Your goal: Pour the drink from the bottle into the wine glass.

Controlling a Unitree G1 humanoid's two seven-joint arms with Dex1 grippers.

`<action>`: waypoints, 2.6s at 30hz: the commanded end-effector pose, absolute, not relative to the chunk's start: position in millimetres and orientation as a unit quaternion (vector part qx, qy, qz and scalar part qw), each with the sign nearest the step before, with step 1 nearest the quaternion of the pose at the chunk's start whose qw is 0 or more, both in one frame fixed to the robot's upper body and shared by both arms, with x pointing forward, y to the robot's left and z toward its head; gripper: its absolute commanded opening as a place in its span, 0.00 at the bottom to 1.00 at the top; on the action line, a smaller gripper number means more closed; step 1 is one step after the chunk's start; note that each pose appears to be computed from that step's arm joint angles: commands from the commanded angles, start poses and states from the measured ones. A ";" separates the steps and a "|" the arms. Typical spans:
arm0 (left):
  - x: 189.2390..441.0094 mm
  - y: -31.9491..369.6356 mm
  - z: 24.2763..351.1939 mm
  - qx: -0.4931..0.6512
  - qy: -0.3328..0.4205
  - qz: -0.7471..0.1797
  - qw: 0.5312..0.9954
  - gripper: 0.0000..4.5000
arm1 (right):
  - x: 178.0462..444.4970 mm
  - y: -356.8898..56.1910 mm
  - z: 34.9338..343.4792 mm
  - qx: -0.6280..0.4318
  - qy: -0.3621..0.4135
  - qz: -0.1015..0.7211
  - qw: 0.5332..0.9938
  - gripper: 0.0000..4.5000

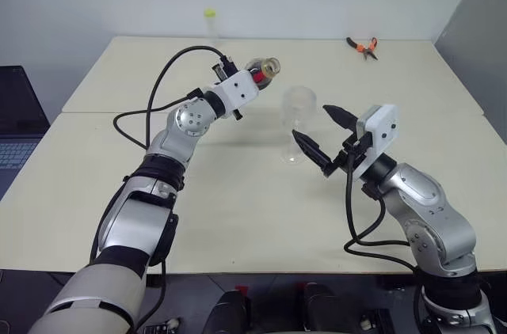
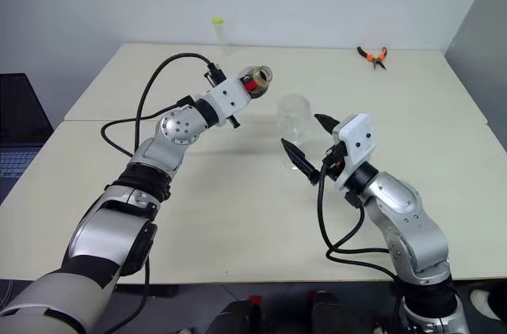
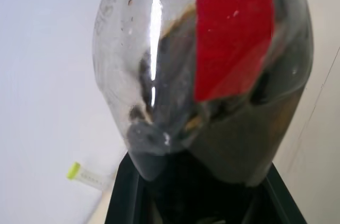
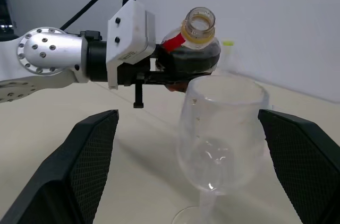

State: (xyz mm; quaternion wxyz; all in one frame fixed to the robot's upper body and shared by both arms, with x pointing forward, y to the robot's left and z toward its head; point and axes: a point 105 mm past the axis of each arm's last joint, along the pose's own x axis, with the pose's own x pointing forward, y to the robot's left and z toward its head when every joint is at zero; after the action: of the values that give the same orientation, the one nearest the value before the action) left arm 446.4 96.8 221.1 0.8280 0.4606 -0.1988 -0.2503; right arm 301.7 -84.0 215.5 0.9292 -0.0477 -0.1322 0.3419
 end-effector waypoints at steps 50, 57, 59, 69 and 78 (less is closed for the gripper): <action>442.3 74.9 276.4 0.637 -0.345 -0.182 0.665 0.16 | 316.2 -74.9 215.4 -0.061 -0.136 0.296 0.943 1.00; 442.6 75.4 276.4 0.642 -0.346 -0.181 0.660 0.16 | 314.6 -72.6 214.0 -0.061 -0.133 0.303 0.942 1.00; 442.6 75.0 277.5 0.643 -0.347 -0.180 0.659 0.16 | 315.0 -72.2 213.8 -0.061 -0.132 0.302 0.942 1.00; 441.7 72.0 281.1 0.646 -0.357 -0.177 0.651 0.16 | 318.2 -75.6 209.7 -0.069 -0.130 0.279 0.949 1.00; 441.7 69.9 283.6 0.650 -0.362 -0.174 0.645 0.16 | 320.2 -80.3 204.1 -0.078 -0.121 0.261 0.955 1.00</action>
State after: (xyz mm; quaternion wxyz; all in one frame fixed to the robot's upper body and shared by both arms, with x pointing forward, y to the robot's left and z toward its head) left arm 446.0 76.0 252.9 0.6529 0.6571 -0.3202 -0.1984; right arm 322.3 -78.5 195.4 0.9550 -0.0759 -0.1014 0.2683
